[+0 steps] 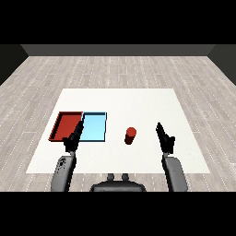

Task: Pick the red can and put it in the red box

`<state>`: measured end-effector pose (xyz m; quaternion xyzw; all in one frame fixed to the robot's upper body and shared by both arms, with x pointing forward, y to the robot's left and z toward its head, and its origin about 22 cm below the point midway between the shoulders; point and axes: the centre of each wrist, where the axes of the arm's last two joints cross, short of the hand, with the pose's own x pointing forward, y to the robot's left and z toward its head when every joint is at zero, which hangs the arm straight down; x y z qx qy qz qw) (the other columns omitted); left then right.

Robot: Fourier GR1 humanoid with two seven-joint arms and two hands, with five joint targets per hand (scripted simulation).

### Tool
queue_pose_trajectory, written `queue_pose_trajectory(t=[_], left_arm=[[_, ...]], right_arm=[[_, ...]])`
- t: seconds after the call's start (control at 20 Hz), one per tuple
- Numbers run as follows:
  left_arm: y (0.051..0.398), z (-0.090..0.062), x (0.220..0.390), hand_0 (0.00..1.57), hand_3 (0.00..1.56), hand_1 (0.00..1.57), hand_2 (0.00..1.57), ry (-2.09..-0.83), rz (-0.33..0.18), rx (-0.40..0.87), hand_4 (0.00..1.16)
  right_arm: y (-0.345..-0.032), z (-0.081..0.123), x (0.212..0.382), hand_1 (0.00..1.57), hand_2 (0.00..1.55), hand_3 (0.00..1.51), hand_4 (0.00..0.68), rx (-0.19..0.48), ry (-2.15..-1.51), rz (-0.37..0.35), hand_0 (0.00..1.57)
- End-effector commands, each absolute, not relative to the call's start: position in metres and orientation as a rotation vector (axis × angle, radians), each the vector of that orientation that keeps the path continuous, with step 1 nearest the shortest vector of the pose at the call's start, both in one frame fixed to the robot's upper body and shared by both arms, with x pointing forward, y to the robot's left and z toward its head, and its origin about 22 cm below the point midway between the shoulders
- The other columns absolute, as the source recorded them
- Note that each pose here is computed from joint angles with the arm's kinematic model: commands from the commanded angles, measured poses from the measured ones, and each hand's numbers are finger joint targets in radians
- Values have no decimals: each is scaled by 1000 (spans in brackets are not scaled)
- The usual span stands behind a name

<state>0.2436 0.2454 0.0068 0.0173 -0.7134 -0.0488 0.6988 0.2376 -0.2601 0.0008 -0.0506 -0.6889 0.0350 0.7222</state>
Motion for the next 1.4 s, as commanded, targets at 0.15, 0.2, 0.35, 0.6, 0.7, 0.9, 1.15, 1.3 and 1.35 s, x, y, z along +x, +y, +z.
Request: queue_pose_trajectory(t=[0.15,0.2,0.35,0.6,0.7,0.9,1.15,1.3,1.35], left_arm=[[247,8,248,0,0,0,0,-1564,-90,65,0],[248,8,249,0,0,0,0,-1558,-85,72,0],[237,46,254,0,0,0,0,-1977,-8,5,0],[258,25,249,0,0,0,0,-2007,-3,-15,0],[253,16,251,0,0,0,0,-2018,2,-17,0],[253,7,243,0,0,0,0,-2029,-1,-7,0],[235,11,238,0,0,0,0,-2023,-2,-22,0],[251,8,248,0,0,0,0,-2031,26,-56,0],[244,10,244,0,0,0,0,-2034,7,-49,0]], right_arm=[[-284,0,232,0,0,0,0,-90,-1556,63,0],[-290,0,231,0,0,0,0,-90,-1556,63,0],[-284,23,238,0,0,0,0,-31,-1877,38,0],[-303,-2,213,0,0,0,0,11,-1918,28,0],[-294,7,228,0,0,0,0,13,-1900,35,0],[-303,5,244,0,0,0,0,44,-1919,16,0],[-301,-8,225,0,0,0,0,42,-1880,45,0],[-279,8,225,0,0,0,0,63,-1879,34,0],[-267,12,224,0,0,0,0,36,-1855,50,0]])
